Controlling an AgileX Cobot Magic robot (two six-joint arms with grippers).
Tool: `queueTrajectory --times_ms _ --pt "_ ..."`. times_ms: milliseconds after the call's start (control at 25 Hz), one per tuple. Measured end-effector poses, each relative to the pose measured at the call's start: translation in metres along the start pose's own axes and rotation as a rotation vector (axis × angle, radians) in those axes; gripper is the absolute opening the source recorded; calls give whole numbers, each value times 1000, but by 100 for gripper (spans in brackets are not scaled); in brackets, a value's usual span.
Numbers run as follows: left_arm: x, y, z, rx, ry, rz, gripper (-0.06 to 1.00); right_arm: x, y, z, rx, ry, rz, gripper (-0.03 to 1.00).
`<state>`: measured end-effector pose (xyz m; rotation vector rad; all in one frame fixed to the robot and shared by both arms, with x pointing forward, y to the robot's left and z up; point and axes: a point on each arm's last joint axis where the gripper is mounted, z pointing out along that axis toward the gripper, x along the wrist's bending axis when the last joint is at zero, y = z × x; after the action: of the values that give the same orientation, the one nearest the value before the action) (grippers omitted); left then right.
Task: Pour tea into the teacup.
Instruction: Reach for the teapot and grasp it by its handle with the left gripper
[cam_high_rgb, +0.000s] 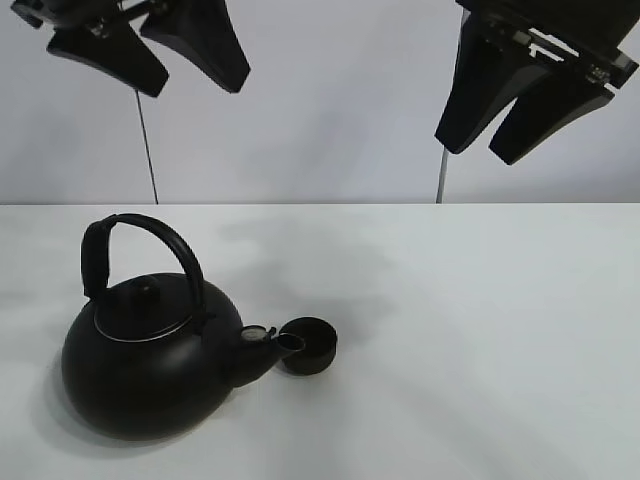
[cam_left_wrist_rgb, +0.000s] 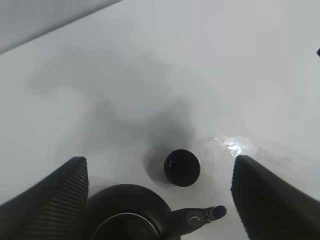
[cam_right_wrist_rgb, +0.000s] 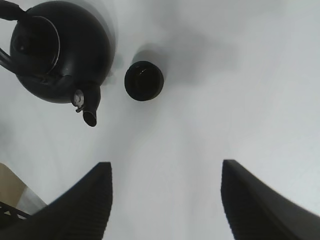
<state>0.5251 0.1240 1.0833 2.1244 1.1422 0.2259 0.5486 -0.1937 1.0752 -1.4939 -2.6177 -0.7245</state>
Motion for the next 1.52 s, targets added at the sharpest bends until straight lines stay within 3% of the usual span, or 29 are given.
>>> queueTrajectory --times_ms 240,440,680,920,1160,1520 --pt "-8 6 -37 -97 6 131 57 0 0 0 -1 0 0 43" --pt "-10 1 -50 -152 25 185 57 0 1 0 -8 -4 0 43" --pt "0 -47 -34 -207 105 170 57 0 1 0 -8 -5 -1 43" --pt "10 -90 -34 -344 218 164 57 -1 1 0 -12 -9 -2 43" --pt "19 -130 -20 -340 278 144 57 -1 1 0 -16 -11 -2 43" --pt "29 -172 -13 -444 360 71 57 -2 2 0 -20 -21 -5 43"
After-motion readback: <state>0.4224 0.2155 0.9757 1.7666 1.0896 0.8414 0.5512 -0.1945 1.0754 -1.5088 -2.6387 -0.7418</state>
